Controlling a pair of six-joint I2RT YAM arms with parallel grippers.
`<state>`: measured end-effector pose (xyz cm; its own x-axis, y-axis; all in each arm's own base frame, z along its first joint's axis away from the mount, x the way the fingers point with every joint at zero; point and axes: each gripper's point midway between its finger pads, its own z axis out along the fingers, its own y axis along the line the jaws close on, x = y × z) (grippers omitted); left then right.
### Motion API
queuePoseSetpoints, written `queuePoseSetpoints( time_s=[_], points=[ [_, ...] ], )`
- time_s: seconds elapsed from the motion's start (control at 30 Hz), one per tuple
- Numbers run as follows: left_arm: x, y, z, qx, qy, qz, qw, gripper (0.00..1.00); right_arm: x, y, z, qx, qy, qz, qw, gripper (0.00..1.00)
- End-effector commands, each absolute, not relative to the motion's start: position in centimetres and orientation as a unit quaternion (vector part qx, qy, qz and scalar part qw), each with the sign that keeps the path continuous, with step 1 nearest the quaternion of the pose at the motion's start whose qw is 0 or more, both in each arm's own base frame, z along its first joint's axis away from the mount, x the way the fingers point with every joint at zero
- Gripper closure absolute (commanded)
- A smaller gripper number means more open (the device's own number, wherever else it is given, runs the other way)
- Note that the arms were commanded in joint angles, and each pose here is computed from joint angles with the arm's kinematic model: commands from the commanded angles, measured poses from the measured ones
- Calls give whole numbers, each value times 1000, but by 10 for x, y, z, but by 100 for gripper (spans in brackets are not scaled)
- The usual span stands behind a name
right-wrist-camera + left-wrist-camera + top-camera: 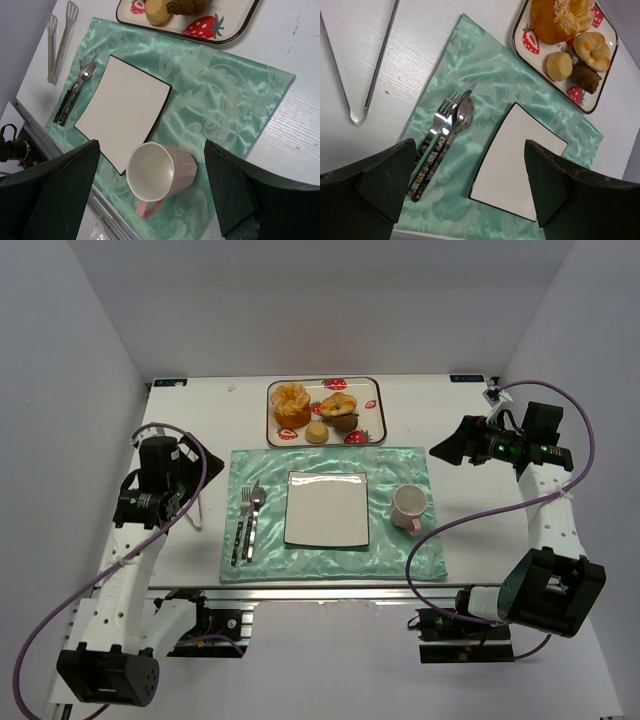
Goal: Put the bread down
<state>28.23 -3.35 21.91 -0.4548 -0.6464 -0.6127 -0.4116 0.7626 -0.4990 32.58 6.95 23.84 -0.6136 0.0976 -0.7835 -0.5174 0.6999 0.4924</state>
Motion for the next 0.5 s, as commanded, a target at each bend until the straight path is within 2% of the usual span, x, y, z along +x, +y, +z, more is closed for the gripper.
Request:
queuePoseSetpoints(
  time_s=[0.0,0.23,0.37,0.47],
  points=[
    [280,-26,218,-314,841,-121,424,2,329,70,257,-149,804,362,449,11],
    [267,1,186,-260,894,-6,365,3,308,88,262,-223,762,411,449,11],
    [261,19,160,-231,921,67,306,10,310,87,263,-223,762,406,452,11],
    [266,26,143,-201,935,81,281,13,313,86,264,-223,763,405,452,11]
  ],
)
